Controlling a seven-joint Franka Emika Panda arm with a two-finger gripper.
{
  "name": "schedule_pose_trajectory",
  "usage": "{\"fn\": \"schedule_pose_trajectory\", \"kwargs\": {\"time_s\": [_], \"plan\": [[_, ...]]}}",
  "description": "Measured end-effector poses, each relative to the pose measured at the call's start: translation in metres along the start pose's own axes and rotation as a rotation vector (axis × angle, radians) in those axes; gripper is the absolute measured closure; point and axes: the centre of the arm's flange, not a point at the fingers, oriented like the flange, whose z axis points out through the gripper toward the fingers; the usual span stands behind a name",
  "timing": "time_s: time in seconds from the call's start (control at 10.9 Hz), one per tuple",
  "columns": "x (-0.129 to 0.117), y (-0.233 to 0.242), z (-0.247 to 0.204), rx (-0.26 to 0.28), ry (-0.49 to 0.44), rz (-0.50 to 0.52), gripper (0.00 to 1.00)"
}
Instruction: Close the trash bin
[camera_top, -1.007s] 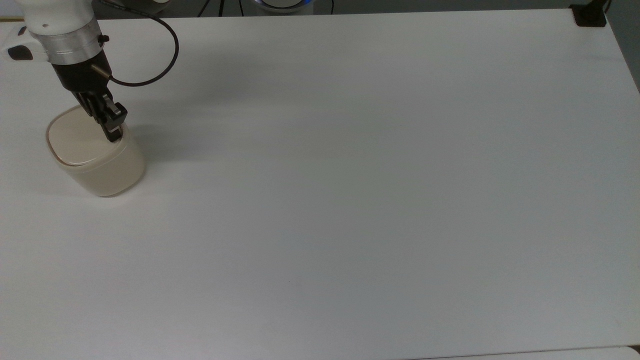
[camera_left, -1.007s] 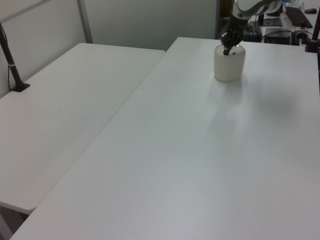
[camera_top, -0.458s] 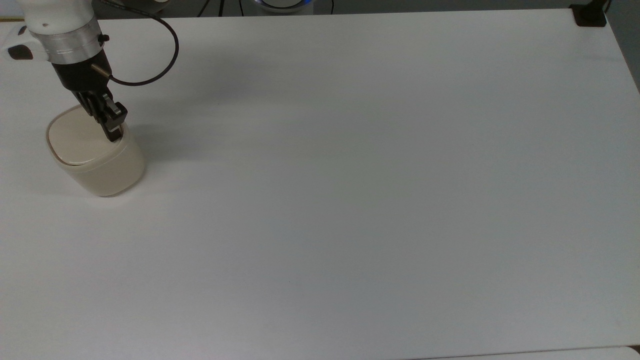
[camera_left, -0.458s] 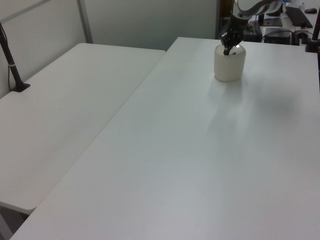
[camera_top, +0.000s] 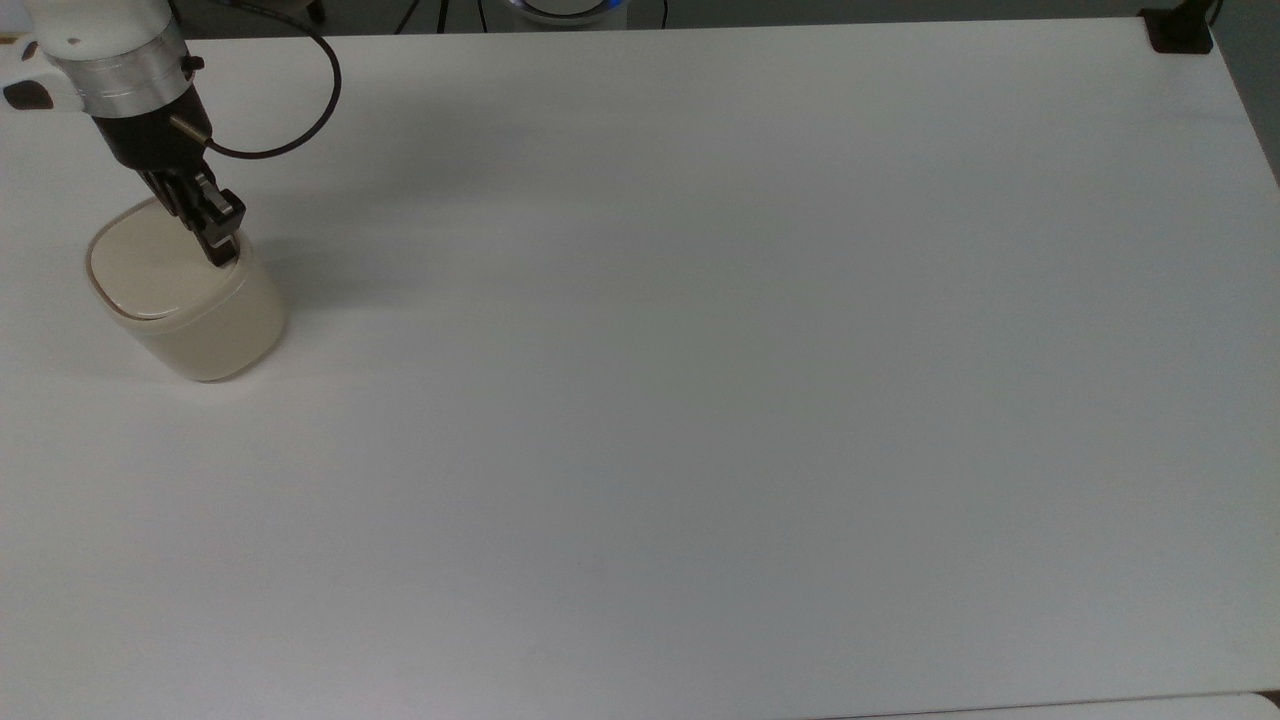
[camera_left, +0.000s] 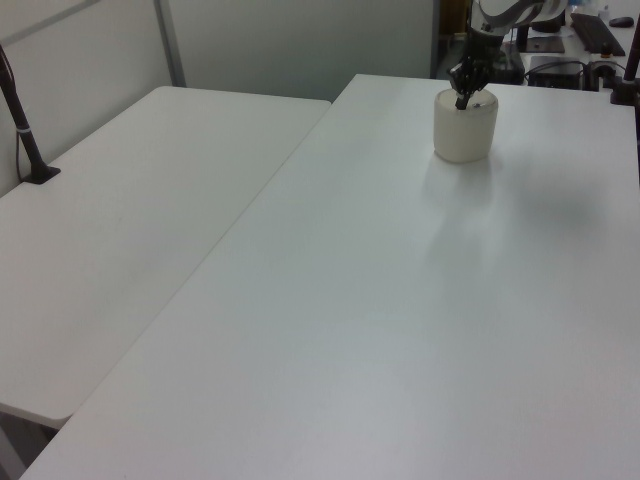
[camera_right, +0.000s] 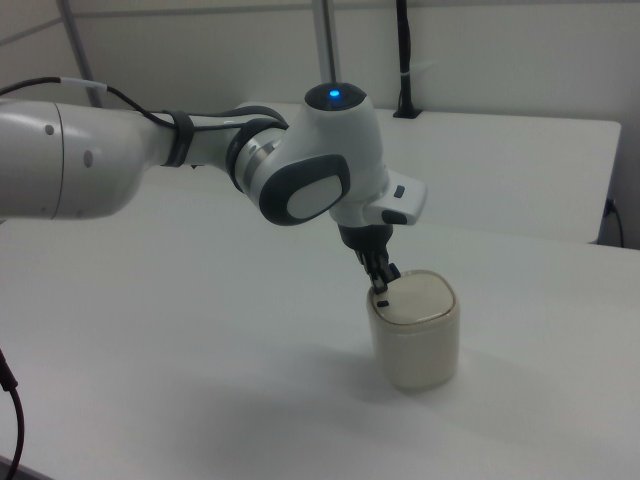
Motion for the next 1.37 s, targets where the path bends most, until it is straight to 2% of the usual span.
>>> {"fn": "schedule_pose_trajectory", "kwargs": {"time_s": [0.27,0.37,0.46,0.55,0.82,1.01,1.37], "plan": [[-0.001,-0.002,-0.012,-0.042,-0.059,-0.036,0.92],[0.002,-0.006,-0.023,-0.04,-0.063,-0.042,0.84],[0.004,-0.012,-0.033,-0.036,-0.064,-0.051,0.81],[0.002,-0.022,-0.044,-0.034,-0.066,-0.068,0.74],[-0.019,-0.069,-0.082,-0.09,-0.095,-0.197,0.31],[-0.044,-0.119,-0.114,-0.073,-0.139,-0.297,0.01],[-0.085,-0.178,-0.141,-0.025,-0.162,-0.447,0.0]]}}
